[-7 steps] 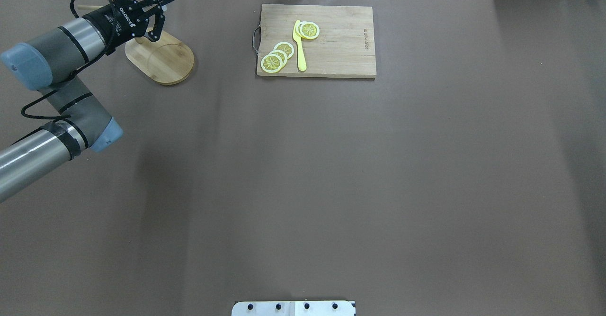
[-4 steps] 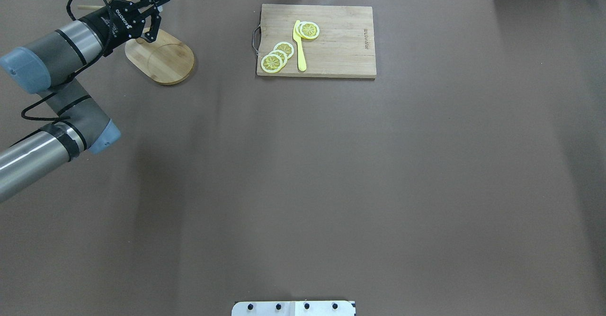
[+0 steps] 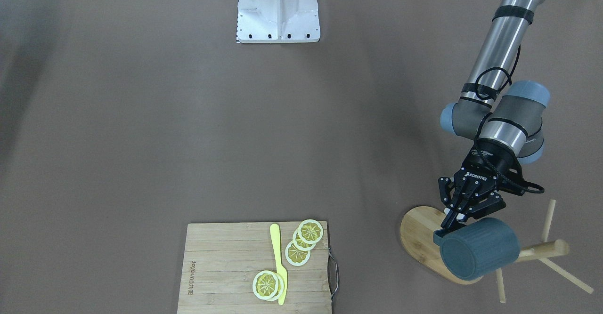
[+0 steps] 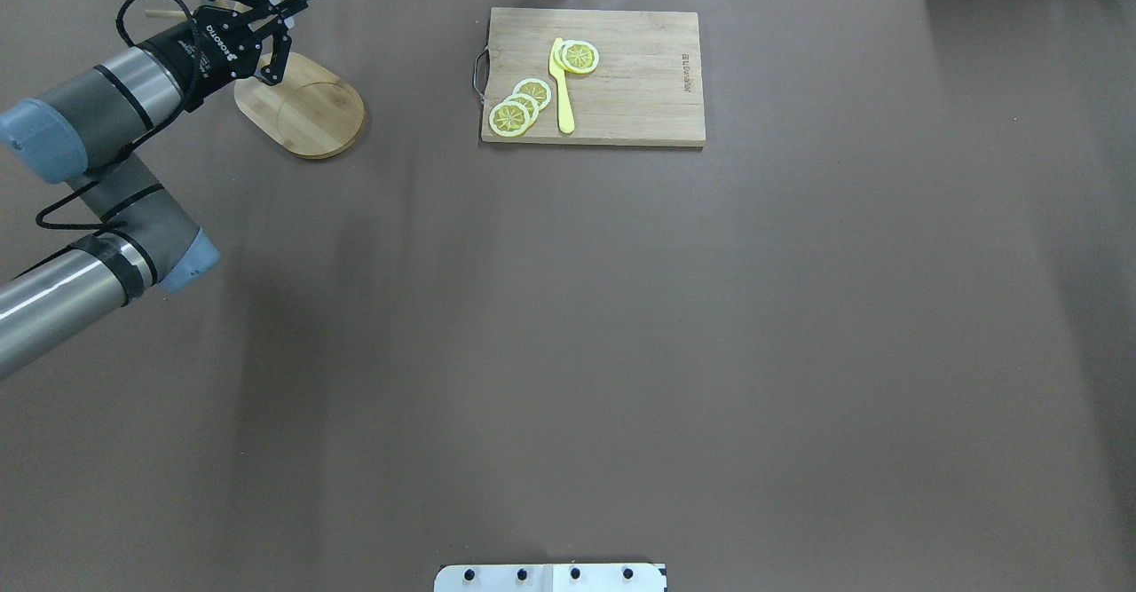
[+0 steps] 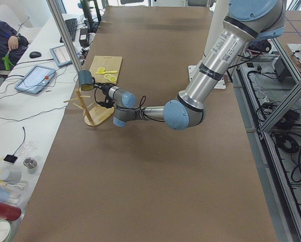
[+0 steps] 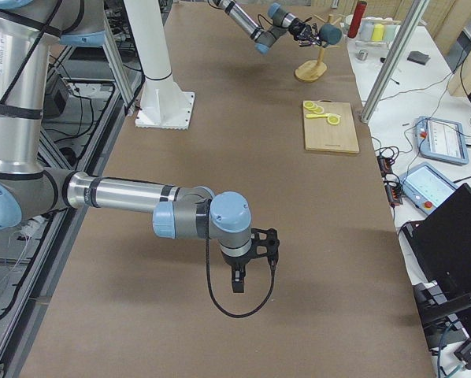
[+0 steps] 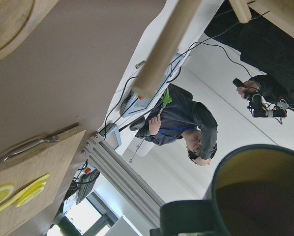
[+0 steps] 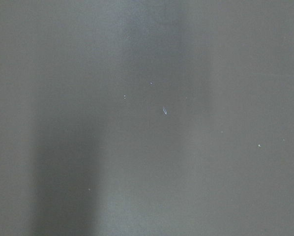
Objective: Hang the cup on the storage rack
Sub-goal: 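Hook the blue mug's handle onto a peg of the wooden stand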
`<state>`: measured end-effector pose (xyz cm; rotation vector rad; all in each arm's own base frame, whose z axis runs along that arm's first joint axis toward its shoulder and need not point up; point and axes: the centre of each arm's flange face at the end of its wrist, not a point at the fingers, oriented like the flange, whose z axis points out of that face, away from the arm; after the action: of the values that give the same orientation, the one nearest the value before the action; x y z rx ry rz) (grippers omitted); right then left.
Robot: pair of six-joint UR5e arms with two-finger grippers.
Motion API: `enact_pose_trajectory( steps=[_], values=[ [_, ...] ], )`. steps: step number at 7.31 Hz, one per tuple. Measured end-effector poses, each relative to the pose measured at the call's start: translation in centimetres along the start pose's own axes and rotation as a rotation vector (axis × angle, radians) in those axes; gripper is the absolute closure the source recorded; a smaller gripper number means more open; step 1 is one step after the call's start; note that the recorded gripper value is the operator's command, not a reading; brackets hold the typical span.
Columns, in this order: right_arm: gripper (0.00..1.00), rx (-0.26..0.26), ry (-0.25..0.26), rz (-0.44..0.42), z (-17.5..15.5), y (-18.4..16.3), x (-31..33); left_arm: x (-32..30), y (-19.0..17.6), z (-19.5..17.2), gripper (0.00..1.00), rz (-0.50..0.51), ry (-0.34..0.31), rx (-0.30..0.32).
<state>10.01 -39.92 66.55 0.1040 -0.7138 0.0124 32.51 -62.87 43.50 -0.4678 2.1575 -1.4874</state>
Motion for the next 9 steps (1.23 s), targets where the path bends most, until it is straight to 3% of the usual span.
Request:
enact_pose_trajectory(
  steps=[9],
  values=[
    [0.00,0.000,-0.002,0.001,0.0,0.0,0.0,0.1,-2.8,-1.7,1.00,-0.002,0.003,-0.010]
  ],
)
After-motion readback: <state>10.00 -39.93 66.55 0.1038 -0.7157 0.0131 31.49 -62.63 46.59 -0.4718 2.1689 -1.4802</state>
